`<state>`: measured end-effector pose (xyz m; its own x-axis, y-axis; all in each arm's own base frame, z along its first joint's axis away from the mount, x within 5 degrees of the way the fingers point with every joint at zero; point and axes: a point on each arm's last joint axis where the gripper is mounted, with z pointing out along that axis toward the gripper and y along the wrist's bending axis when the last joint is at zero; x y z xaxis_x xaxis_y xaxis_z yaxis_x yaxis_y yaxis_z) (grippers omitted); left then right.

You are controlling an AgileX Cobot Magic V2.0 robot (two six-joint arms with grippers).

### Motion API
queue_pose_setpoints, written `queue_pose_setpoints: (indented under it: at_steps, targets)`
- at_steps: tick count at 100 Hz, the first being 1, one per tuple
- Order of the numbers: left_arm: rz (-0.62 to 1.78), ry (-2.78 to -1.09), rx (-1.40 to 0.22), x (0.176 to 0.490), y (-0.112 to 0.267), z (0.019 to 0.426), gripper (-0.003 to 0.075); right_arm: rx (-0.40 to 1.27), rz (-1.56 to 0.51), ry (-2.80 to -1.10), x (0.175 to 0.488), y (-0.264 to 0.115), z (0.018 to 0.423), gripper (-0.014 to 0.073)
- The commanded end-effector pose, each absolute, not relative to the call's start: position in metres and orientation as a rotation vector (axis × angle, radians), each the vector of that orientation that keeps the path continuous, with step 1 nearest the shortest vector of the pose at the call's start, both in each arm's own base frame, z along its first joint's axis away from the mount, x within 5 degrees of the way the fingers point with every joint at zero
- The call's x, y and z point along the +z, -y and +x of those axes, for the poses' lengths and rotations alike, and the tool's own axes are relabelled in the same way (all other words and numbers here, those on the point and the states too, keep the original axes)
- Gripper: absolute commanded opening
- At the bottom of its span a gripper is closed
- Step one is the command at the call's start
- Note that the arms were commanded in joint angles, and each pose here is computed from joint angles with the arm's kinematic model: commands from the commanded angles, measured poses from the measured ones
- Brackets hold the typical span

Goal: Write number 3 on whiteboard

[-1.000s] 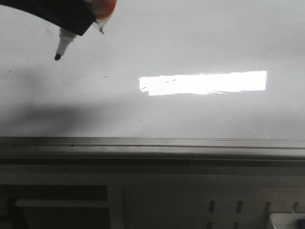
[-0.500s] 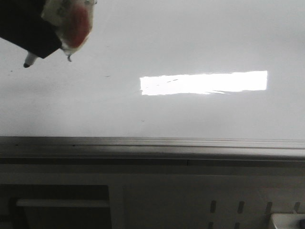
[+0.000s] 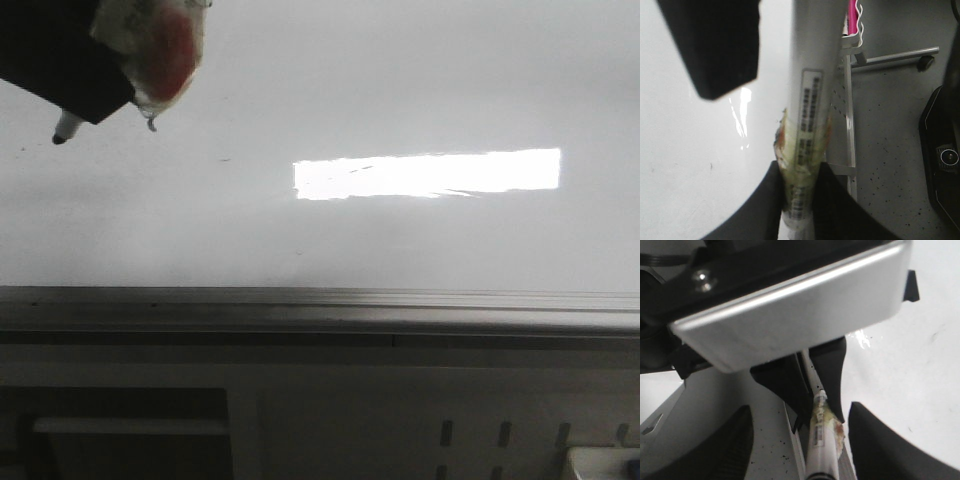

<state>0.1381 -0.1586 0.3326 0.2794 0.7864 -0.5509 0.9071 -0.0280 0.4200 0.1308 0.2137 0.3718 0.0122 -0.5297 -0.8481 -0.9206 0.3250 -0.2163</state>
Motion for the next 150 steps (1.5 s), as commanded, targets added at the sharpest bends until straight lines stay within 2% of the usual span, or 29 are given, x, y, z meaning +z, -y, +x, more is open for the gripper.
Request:
queue_pose_setpoints:
  at_steps: [1,10,24,38,46,59,64,69,79,84,89,93,127,139,150]
  targets:
    - [1.756,-1.474,-0.229,0.350,0.161,0.136,-0.0020,0.533,-1.262,-1.573,0.387,-0.218,0.135,0.0375]
    - [1.756,-1.474,-0.229,0.350,0.161,0.136,-0.0020,0.535,-1.277,-1.598,0.381,-0.222,0.137,0.0365]
    - [1.756,-1.474,-0.229,0.350,0.161,0.136,-0.0020,0.543,-1.284,-1.619,0.377,-0.225,0.139,0.0262]
    - [1.758,-1.475,-0.230,0.350,0.161,0.136,-0.0020,0.543,-1.286,-1.620,0.377,-0.225,0.139,0.0071]
    - [1.758,-1.475,-0.230,0.350,0.161,0.136,-0.0020,0.543,-1.287,-1.621,0.377,-0.225,0.139,-0.0071]
    - [1.744,-1.473,-0.229,0.351,0.161,0.137,-0.0001,0.542,-1.301,-1.634,0.375,-0.225,0.138,-0.0070]
    - [1.737,-1.470,-0.230,0.351,0.161,0.137,0.0053,0.542,-1.305,-1.637,0.375,-0.225,0.138,-0.0070]
    - [1.723,-1.472,-0.242,0.352,0.162,0.137,0.0141,0.540,-1.306,-1.636,0.375,-0.225,0.138,-0.0070]
    - [1.675,-1.501,-0.262,0.355,0.162,0.138,0.0394,0.520,-1.310,-1.627,0.375,-0.224,0.139,-0.0065]
    - [1.650,-1.505,-0.266,0.357,0.161,0.137,0.0492,0.515,-1.303,-1.632,0.375,-0.223,0.141,-0.0064]
    - [1.640,-1.488,-0.252,0.360,0.159,0.136,0.0558,0.507,-1.290,-1.639,0.375,-0.221,0.144,-0.0064]
    - [1.625,-1.477,-0.242,0.363,0.156,0.134,0.0569,0.502,-1.276,-1.637,0.377,-0.219,0.145,-0.0064]
    - [1.176,-1.575,-0.226,0.401,0.097,0.112,0.0549,0.415,-1.090,-1.570,0.402,-0.189,0.163,-0.0064]
    - [1.012,-1.620,-0.216,0.399,0.074,0.097,0.0427,0.354,-1.070,-1.578,0.401,-0.181,0.172,-0.0064]
    - [0.867,-1.656,-0.203,0.385,0.057,0.083,0.0259,0.300,-1.048,-1.556,0.403,-0.176,0.179,-0.0056]
